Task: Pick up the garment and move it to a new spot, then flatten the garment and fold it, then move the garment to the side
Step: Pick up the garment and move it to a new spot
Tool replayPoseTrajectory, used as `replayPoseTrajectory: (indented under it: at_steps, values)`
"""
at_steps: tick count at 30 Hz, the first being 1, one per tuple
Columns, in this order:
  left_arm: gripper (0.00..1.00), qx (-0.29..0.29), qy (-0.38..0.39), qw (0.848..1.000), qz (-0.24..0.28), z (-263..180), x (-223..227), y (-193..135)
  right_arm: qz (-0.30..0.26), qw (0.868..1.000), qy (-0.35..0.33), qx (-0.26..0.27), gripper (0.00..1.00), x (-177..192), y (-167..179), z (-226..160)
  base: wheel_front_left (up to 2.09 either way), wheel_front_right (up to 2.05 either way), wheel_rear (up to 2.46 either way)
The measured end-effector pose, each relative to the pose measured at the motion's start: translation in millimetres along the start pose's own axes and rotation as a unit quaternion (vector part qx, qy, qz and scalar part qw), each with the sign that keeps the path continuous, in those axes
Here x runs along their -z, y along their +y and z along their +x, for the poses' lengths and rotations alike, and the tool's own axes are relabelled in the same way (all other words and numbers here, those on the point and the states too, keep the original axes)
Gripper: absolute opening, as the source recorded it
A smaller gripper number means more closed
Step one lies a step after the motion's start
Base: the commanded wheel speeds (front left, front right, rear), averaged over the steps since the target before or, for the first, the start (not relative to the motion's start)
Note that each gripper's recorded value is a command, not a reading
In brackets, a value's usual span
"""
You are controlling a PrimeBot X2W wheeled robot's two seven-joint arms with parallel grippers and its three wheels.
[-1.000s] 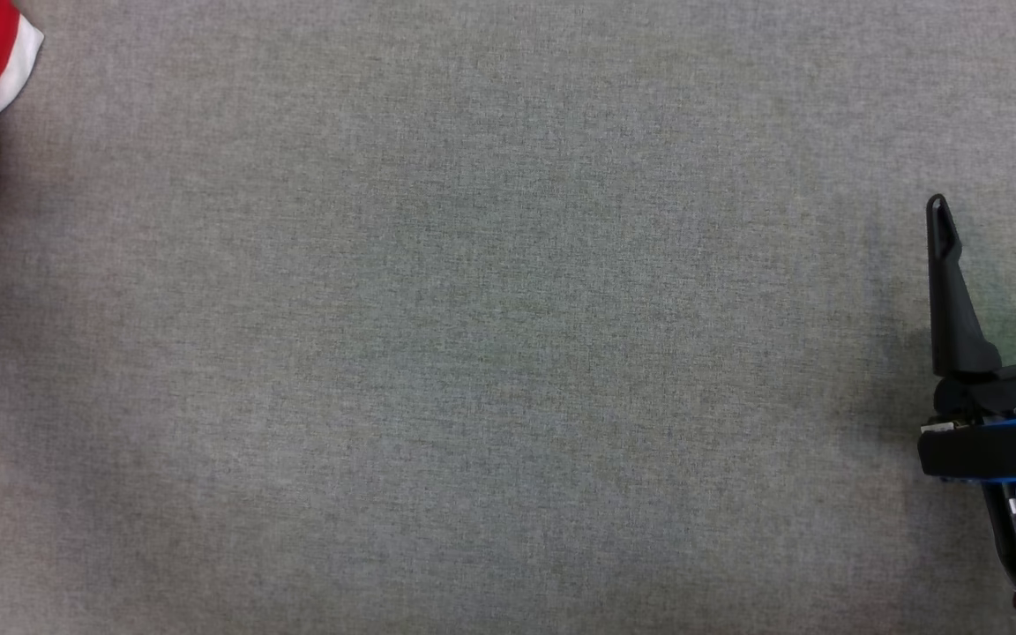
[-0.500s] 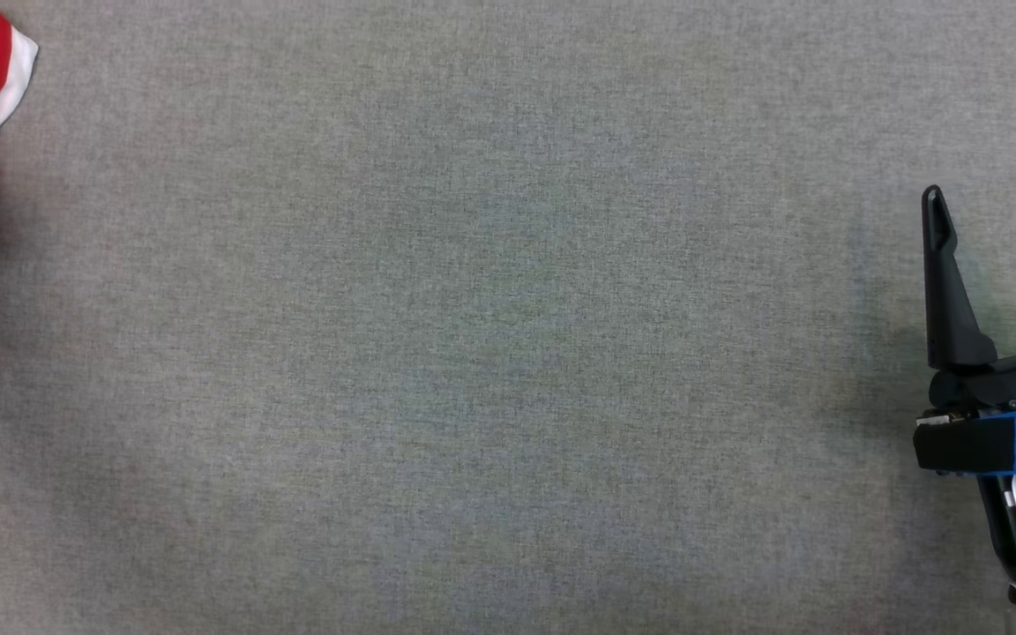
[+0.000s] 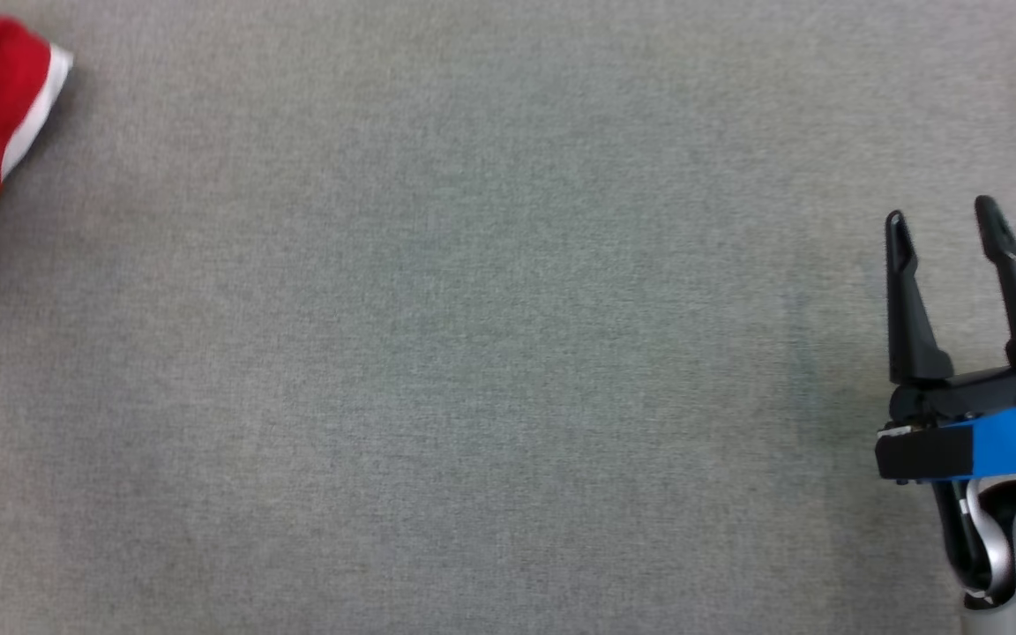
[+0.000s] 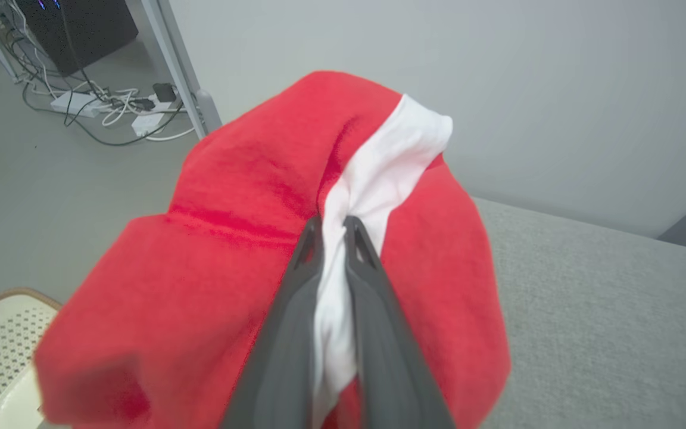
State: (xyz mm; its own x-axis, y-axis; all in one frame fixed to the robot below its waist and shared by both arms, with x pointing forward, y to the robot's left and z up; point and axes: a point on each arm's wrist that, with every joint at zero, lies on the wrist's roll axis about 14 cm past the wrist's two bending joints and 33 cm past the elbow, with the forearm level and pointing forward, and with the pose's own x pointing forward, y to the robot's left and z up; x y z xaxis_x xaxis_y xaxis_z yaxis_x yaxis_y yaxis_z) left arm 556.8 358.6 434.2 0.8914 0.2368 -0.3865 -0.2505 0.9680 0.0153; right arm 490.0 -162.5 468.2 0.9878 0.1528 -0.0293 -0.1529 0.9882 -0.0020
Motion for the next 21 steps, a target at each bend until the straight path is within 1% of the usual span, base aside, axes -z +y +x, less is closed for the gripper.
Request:
replayPoseTrajectory:
  at_steps: [4, 6, 9, 12, 15, 21]
  values:
    - [0.00, 0.038, -0.080, 0.996, 0.029, -4.1, -52.6, -29.2, 0.007, 1.000, -0.011, 0.014, 1.00, -10.0, -4.3, -13.2, 0.00, 0.00, 0.00]
    - [0.00, 0.061, -0.118, 0.990, 0.038, -8.0, -78.8, -48.4, 0.013, 1.000, -0.013, 0.023, 1.00, -12.6, -7.9, -21.6, 0.00, 0.00, 0.00]
    - [0.00, 0.099, -0.171, 0.979, 0.054, -16.0, -115.2, -82.4, 0.017, 0.999, -0.022, 0.040, 1.00, -19.5, -16.8, -34.1, 0.00, 0.00, 0.00]
    - [0.00, 0.141, -0.219, 0.963, 0.067, -27.0, -149.3, -121.8, 0.020, 0.998, -0.024, 0.061, 1.00, -21.8, -27.9, -50.2, 0.00, 0.00, 0.00]
    - [0.00, 0.189, -0.260, 0.944, 0.076, -42.1, -175.8, -167.2, 0.021, 0.996, -0.029, 0.082, 1.00, -25.5, -40.0, -64.8, 0.00, 0.00, 0.00]
    - [0.00, 0.288, -0.311, 0.902, 0.082, -82.5, -206.6, -258.5, 0.030, 0.993, -0.029, 0.113, 1.00, -26.1, -54.5, -93.9, 0.00, 0.00, 0.00]
